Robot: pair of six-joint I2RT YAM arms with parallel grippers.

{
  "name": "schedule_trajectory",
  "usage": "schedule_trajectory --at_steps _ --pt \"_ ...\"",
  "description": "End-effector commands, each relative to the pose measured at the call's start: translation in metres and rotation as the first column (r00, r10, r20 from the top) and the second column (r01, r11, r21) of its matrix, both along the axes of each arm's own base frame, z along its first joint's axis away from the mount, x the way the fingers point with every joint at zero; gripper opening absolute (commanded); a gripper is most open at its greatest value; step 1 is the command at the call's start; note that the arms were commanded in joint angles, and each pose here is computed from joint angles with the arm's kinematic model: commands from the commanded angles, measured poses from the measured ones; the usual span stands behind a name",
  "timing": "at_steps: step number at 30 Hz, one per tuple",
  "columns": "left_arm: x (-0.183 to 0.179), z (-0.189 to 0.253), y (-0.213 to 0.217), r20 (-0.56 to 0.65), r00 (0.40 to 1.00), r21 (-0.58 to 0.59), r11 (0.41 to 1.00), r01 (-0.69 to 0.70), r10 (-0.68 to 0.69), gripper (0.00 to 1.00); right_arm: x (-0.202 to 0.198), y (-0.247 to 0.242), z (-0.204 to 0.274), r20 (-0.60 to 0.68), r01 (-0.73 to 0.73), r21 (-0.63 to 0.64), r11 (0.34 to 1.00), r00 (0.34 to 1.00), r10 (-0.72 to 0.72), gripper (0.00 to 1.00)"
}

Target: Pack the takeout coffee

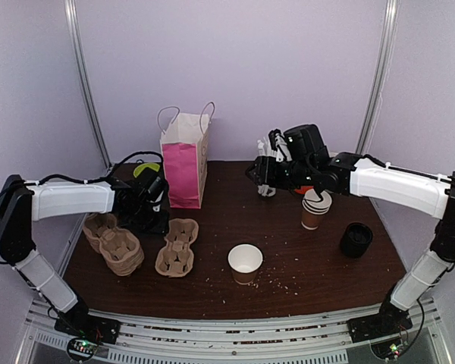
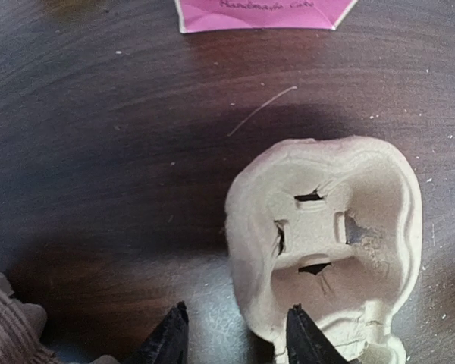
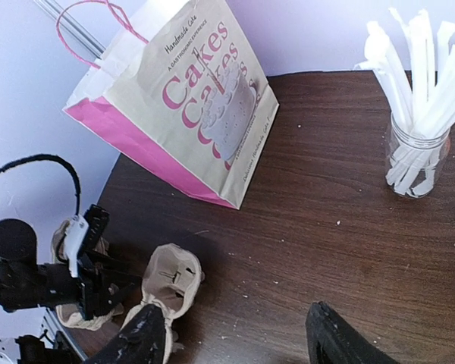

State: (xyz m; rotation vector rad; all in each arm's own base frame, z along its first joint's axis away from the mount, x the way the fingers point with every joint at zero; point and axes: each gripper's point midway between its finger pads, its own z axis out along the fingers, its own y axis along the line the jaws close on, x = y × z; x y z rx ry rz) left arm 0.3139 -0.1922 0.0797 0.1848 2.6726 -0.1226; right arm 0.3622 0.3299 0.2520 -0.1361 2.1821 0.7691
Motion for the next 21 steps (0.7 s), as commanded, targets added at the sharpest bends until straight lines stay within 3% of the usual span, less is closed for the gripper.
schedule_trajectory --at_steps 1,14,21 --pt "0.017 0.004 -0.022 0.022 0.998 -0.056 0.997 0.054 -0.053 0.46 0.010 0.013 0.027 0.033 -0.029 0.059 0.998 0.999 0.027 0.70" --pt "0.019 -0.016 -0.025 -0.005 0.997 -0.049 0.996 0.081 -0.081 0.36 0.046 0.060 0.056 0.002 -0.061 0.217 0.974 0.998 0.062 0.89" --pt "0.019 -0.017 -0.023 0.004 0.996 -0.030 0.995 0.093 -0.093 0.35 0.062 0.096 0.063 -0.003 -0.073 0.213 0.974 0.997 0.076 0.90"
